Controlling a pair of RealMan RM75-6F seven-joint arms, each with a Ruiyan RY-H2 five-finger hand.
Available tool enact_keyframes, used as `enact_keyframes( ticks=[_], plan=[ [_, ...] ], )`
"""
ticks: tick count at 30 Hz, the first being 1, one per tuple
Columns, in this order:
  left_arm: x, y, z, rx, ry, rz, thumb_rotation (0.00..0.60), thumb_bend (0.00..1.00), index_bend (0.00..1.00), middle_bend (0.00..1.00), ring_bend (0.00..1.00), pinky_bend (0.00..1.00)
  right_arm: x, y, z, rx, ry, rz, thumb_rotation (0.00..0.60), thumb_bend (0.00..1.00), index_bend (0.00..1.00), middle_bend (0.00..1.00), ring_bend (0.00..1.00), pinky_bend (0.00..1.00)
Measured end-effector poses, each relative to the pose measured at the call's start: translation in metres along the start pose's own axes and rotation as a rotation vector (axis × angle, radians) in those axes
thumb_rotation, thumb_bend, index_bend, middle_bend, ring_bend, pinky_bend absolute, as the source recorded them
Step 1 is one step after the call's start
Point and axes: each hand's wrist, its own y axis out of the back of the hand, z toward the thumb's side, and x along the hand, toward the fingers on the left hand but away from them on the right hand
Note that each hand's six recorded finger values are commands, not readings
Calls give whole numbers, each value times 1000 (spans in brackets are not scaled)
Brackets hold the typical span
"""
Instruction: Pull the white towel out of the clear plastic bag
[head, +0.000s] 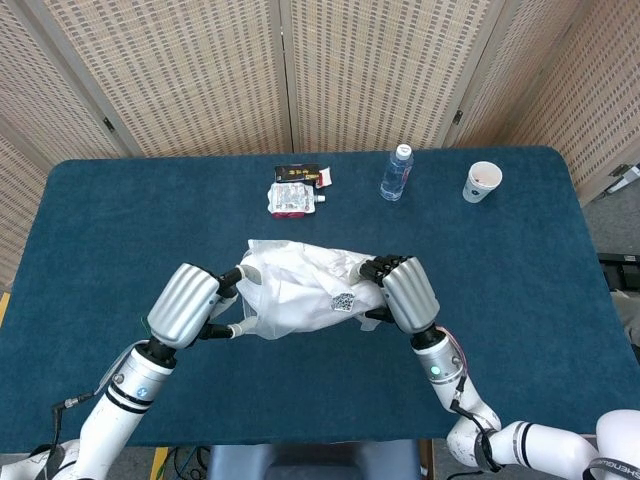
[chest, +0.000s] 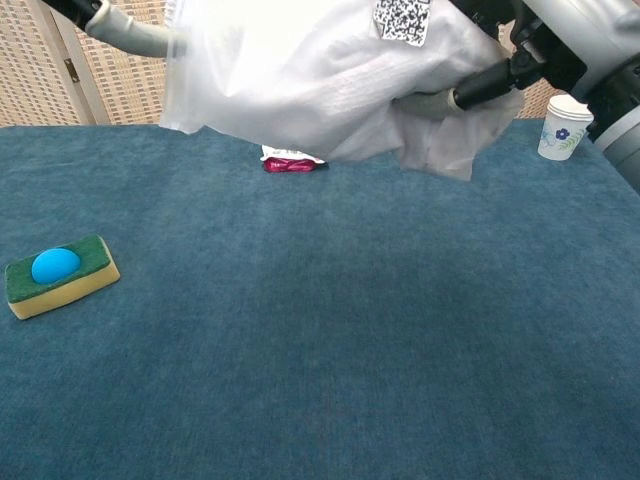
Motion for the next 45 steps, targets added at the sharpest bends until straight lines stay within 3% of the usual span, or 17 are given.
enact_keyframes(
  ticks=[6, 11, 22, 35, 45],
  plan=[
    [5, -6, 4, -24, -3, -53, 600, 0, 315, 1000, 1000, 1000, -2, 2, 2, -12, 8, -22, 600, 313, 629, 746, 726, 834],
    [8, -9, -4, -62, 46, -71, 600, 0, 310, 1000, 1000, 1000, -1, 6, 0, -13, 8, -37, 600, 316, 629, 746, 726, 834],
    [2, -7, -29, -83, 136, -69, 600, 0, 322, 1000, 1000, 1000, 0, 13, -3, -12, 5, -66, 600, 325, 629, 745, 726, 834],
    [10, -5, -21, -169, 105, -70, 600, 0, 322, 1000, 1000, 1000, -2, 9, 8, -33, 49, -94, 600, 335, 629, 745, 725, 834],
    [15, -5, -12, -179, 72, -76, 600, 0, 448, 1000, 1000, 1000, -2, 7, 11, -54, 65, -105, 600, 336, 629, 745, 725, 834]
  ],
)
